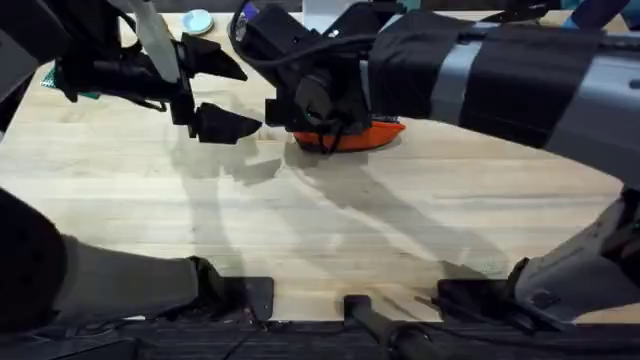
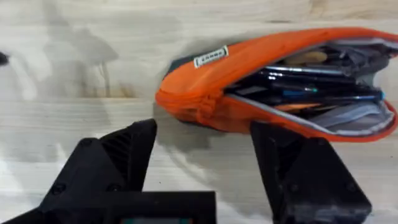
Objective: Unzip the bag, pick up the pens from the table one at a time and place them inside, then zip the bag closed.
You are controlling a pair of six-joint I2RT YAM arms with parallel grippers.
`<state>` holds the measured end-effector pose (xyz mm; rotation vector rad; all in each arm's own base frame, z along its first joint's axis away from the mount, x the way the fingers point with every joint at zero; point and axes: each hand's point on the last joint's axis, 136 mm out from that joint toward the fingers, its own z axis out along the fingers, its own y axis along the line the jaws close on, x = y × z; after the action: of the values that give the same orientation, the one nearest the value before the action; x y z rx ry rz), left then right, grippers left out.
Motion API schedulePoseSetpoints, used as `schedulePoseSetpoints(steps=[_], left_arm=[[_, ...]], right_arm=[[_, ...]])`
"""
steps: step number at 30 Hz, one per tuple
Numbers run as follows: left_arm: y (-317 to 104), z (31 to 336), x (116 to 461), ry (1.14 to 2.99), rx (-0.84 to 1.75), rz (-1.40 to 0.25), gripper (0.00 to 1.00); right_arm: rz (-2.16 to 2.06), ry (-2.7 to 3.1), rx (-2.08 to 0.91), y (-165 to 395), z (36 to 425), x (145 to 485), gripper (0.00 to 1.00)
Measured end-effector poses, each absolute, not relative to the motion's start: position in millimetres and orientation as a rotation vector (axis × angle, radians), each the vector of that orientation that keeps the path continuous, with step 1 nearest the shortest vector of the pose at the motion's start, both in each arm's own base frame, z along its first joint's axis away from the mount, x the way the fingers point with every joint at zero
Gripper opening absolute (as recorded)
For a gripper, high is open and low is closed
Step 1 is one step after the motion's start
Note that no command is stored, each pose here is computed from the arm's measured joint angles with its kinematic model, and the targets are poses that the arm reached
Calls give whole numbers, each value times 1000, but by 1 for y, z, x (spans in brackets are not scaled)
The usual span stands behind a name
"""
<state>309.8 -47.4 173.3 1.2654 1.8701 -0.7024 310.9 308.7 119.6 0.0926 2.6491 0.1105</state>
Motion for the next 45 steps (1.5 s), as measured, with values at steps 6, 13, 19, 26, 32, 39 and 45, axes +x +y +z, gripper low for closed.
schedulePoseSetpoints(steps=[6,13,19,26,32,39,45], left_arm=[[-47,173,310,1870,1265,-703,995],[-47,173,310,1870,1265,-703,994],[-47,173,310,1870,1265,-703,995],[-47,173,310,1870,1265,-703,995],[-47,173,310,1870,1265,-702,995],[-47,173,310,1870,1265,-703,995],[-47,173,310,1870,1265,-703,995]], right_arm=[[112,2644,90,312,115,314,879],[53,2649,83,310,101,317,853],[35,2633,87,307,102,320,729],[30,2629,87,306,102,320,540],[31,2625,89,307,103,321,374],[35,2598,97,308,106,325,274],[34,2594,94,308,106,326,189]])
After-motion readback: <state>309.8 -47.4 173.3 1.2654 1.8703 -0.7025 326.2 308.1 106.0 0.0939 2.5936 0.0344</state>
